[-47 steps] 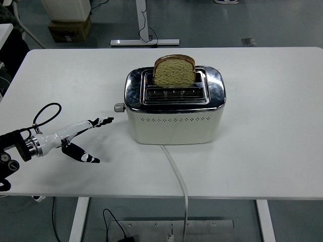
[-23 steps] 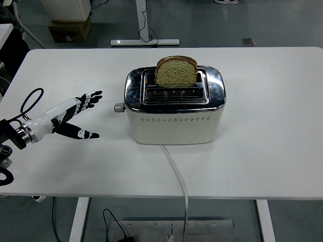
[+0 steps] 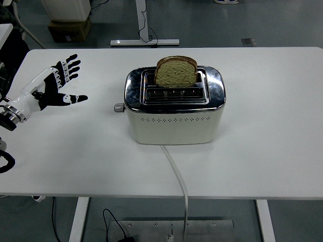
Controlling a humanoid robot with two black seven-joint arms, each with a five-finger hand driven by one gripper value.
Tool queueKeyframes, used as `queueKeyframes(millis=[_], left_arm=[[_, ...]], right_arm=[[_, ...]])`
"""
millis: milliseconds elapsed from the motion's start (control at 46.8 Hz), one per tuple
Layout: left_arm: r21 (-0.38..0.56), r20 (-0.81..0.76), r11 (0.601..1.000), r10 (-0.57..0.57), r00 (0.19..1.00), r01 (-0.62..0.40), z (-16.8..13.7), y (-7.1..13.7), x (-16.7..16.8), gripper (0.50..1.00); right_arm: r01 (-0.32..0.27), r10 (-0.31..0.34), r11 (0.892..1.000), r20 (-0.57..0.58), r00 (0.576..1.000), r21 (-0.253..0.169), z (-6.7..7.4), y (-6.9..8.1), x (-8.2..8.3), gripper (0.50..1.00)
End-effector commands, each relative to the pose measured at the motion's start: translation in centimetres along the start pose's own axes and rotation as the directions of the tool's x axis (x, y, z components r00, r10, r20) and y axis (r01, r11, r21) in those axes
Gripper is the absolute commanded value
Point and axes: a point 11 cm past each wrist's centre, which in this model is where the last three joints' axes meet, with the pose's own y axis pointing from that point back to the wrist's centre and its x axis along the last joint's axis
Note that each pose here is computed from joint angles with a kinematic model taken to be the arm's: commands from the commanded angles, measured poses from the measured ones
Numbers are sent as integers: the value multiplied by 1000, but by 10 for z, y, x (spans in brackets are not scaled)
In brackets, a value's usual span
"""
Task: Press down toaster
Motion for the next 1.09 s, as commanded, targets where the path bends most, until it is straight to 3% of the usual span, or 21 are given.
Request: queueKeyframes(millis=[0,214,705,1068], left_arm=[[-14,-73,998,58,996,-59,2,-1,9,1000],[-29,-267,983,165,949,-179,1,-9,22,1000],[9,-450,937,315,835,-349,-21,-25,33,1000],[31,-557,928,324,765,-371,-41,-50,1,1000]], right_arm=[[0,0,1000,-1,1000,0,0,0,0,998],[0,0,1000,1,1000,0,0,0,0,998],[0,0,1000,-1,1000,0,0,0,0,998],[0,0,1000,1,1000,0,0,0,0,998]])
